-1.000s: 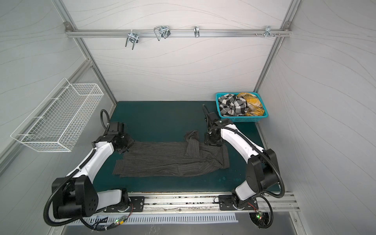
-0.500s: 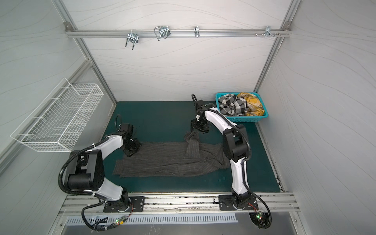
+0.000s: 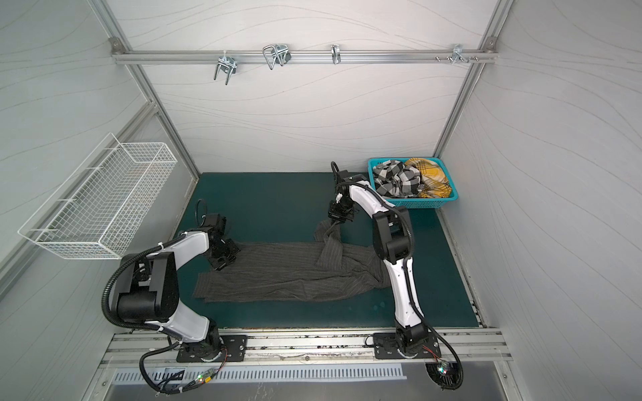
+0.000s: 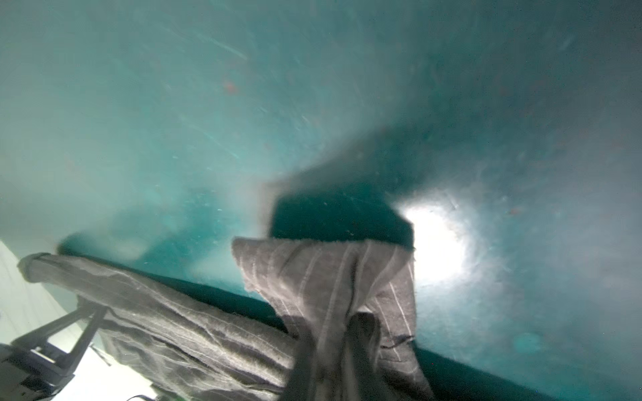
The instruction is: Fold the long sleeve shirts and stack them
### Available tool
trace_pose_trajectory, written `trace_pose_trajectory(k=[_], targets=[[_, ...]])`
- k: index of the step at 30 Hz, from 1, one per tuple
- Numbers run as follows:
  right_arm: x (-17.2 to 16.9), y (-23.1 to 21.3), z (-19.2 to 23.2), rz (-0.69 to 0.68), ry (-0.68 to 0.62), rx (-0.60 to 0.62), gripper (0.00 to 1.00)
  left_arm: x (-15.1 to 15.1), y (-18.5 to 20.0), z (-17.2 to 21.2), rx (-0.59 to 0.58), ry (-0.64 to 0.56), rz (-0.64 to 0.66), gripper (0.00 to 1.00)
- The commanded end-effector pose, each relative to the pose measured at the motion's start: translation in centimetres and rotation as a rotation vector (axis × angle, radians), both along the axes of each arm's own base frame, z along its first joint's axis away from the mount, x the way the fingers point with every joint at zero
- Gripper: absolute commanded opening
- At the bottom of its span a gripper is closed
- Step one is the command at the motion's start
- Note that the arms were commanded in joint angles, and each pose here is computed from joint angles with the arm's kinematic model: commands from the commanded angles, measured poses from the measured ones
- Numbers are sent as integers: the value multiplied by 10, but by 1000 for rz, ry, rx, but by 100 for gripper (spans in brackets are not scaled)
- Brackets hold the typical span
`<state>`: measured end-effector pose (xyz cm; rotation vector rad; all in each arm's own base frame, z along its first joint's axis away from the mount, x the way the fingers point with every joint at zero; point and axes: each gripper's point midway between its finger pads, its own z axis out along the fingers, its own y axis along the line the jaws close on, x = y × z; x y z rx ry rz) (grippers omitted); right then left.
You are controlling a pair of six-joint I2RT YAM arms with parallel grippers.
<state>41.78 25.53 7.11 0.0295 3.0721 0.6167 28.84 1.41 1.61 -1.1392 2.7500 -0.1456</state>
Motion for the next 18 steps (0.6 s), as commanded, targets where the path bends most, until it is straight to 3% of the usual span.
trace_pose_trajectory(k=[1, 7, 14, 16, 18], targets=[[-5, 11, 70, 47, -168, 39, 1, -2, 4, 0, 15, 20, 0, 0], [-41, 18, 111, 134, -328, -44, 0, -2, 4, 5, 17, 2, 0, 0], [-113, 38, 84, 274, -349, -161, 6, 0, -2, 12, -16, -26, 1, 0], [-142, 50, 72, 336, -356, -166, 12, 0, -3, 17, -23, -40, 2, 0], [-175, 64, 60, 424, -356, -167, 30, 2, -5, 22, -34, -57, 1, 0]])
